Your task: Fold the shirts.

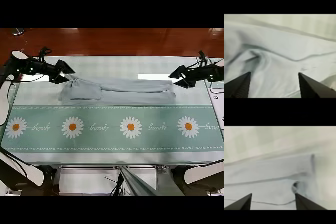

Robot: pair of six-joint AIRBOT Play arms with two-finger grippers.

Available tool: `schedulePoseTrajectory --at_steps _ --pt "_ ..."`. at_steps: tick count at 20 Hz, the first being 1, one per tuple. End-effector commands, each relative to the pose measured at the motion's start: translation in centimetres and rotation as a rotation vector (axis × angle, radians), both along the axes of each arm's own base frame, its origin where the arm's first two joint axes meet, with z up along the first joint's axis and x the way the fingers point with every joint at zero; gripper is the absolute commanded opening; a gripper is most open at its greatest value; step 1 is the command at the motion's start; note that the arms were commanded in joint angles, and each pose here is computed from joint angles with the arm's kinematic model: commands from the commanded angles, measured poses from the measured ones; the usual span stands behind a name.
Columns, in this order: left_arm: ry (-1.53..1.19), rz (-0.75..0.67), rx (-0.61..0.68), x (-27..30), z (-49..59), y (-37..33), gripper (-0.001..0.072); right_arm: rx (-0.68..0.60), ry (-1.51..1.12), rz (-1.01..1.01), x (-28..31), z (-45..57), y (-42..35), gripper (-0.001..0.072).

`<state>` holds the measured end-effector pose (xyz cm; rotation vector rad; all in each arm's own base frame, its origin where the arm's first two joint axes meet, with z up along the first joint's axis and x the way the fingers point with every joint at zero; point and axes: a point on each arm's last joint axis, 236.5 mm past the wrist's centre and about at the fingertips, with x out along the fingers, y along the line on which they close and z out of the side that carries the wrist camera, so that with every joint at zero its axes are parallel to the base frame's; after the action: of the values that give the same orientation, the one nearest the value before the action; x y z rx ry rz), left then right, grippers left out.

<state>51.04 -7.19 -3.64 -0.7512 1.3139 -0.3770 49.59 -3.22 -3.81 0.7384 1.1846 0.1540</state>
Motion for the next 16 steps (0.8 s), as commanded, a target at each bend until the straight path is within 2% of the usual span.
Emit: schedulePoseTrajectory --at_steps 1,3,6,10,13,14,15,16 --pt "0.242 -0.042 0.219 -6.0 -1.5 8.3 0.0702 0.047 0.055 -0.024 -2.1 0.7 -3.9 0.062" --pt "0.299 -0.042 0.319 -9.3 -0.9 12.8 0.0702 0.072 0.097 -0.052 -3.7 0.2 -5.9 0.0621" --pt "0.131 0.102 0.288 -8.8 1.6 13.1 0.0702 0.092 0.155 -0.046 -4.7 -1.8 -6.0 0.062" --pt "-0.208 0.168 0.18 -9.2 6.3 6.8 0.0702 0.158 0.216 0.037 -4.4 -5.1 -1.7 0.0621" --pt "-0.262 0.117 0.14 -12.3 6.9 2.1 0.0702 0.178 0.231 0.117 -4.0 -6.4 2.4 0.0621" --pt "-0.267 0.054 0.141 -13.3 6.5 0.6 0.0702 0.182 0.237 0.14 -3.9 -6.7 3.6 0.062" --pt "-0.272 -0.016 0.141 -13.9 6.2 -0.7 0.0701 0.185 0.235 0.154 -3.8 -6.6 4.6 0.0608" --pt "-0.268 -0.05 0.137 -14.2 5.9 -1.8 0.07 0.192 0.23 0.17 -3.7 -6.3 5.4 0.048"
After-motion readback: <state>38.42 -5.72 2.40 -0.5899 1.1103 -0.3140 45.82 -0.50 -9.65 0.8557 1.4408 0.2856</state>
